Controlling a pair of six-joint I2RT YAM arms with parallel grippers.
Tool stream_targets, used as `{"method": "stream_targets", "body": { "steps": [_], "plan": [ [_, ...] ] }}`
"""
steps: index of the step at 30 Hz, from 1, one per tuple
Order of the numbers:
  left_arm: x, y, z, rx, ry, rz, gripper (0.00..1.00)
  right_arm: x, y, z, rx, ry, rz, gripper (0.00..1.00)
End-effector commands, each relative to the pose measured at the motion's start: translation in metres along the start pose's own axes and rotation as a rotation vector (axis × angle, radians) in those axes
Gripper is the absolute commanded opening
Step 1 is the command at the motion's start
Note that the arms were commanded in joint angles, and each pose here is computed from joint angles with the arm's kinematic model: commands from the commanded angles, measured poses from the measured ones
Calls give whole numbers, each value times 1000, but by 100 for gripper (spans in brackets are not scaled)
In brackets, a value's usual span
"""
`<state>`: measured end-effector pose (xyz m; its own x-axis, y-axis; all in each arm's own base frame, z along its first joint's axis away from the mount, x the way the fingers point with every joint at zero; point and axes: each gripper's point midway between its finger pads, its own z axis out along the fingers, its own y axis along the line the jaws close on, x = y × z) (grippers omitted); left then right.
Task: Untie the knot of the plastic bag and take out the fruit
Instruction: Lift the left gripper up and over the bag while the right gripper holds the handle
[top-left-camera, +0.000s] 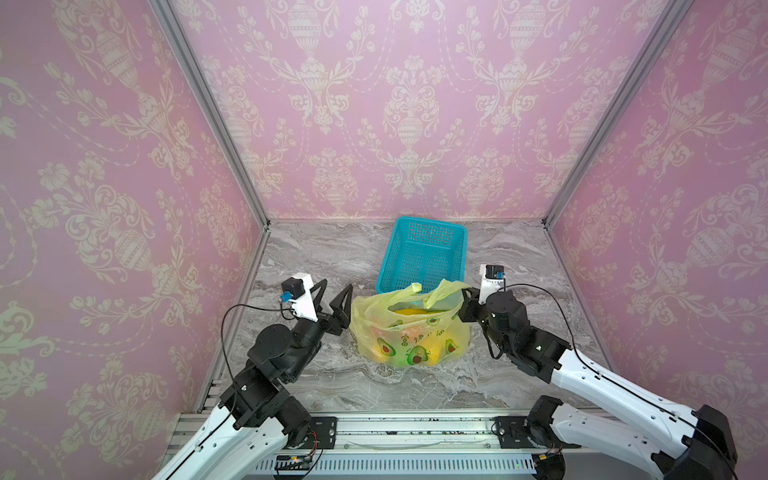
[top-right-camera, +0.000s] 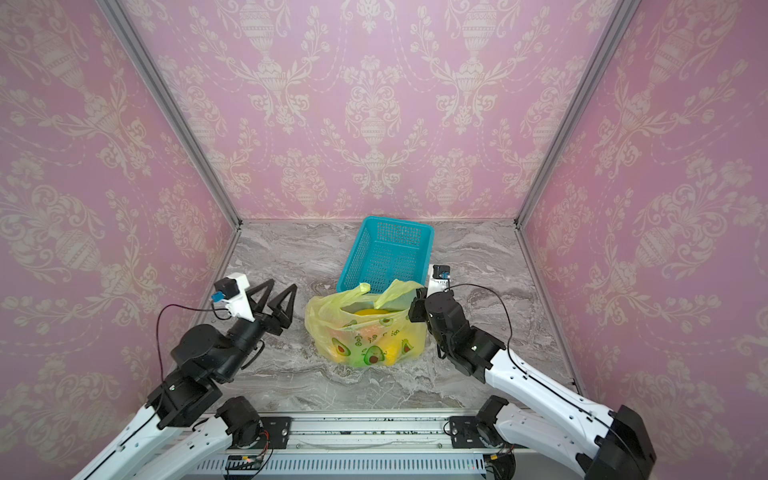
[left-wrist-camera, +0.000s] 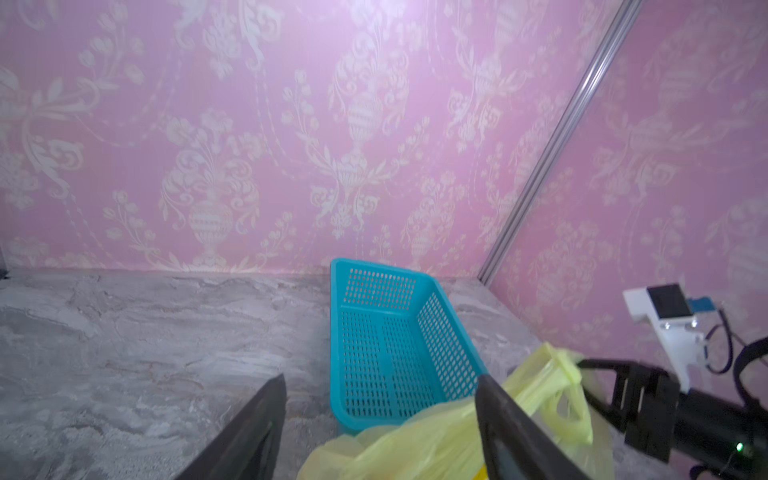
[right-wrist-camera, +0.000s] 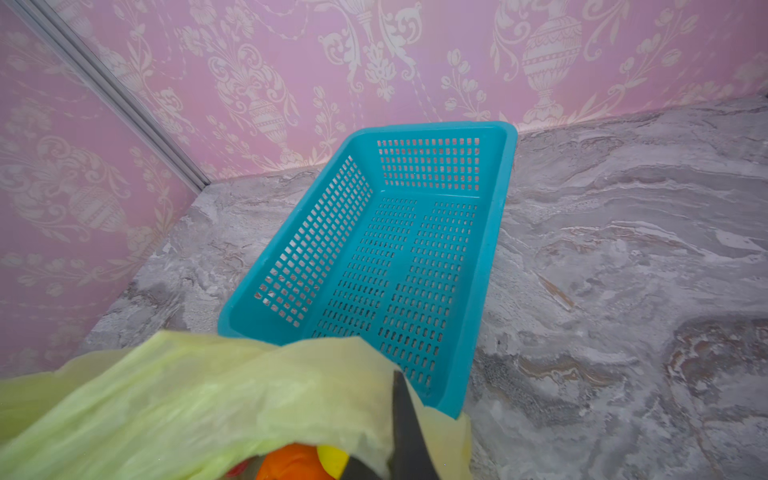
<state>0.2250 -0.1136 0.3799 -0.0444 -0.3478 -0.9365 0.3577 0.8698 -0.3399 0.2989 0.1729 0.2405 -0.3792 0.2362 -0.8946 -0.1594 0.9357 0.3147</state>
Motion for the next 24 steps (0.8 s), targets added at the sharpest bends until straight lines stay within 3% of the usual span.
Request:
{"method": "stream_targets", "body": {
  "steps": [1, 5, 9, 15, 19, 24],
  "plan": [
    [-44, -7, 8, -62, 13, 9, 78, -16, 16, 1, -76, -37, 59, 0],
    [-67, -27, 38, -75, 110, 110, 82, -13, 7, -6, -53, -40, 41, 0],
    [-67, -36, 72, -96, 185, 148, 84, -23, 6, -24, -80, -69, 36, 0],
    [-2, -61, 121, 27, 390, 68, 76, -26, -1, -37, -89, -107, 61, 0],
    [47, -74, 152, 84, 569, 91, 72, -23, 0, -34, -99, -97, 74, 0],
    [89, -75, 171, 122, 671, 163, 75, -19, 2, -27, -90, -76, 75, 0]
  ]
}}
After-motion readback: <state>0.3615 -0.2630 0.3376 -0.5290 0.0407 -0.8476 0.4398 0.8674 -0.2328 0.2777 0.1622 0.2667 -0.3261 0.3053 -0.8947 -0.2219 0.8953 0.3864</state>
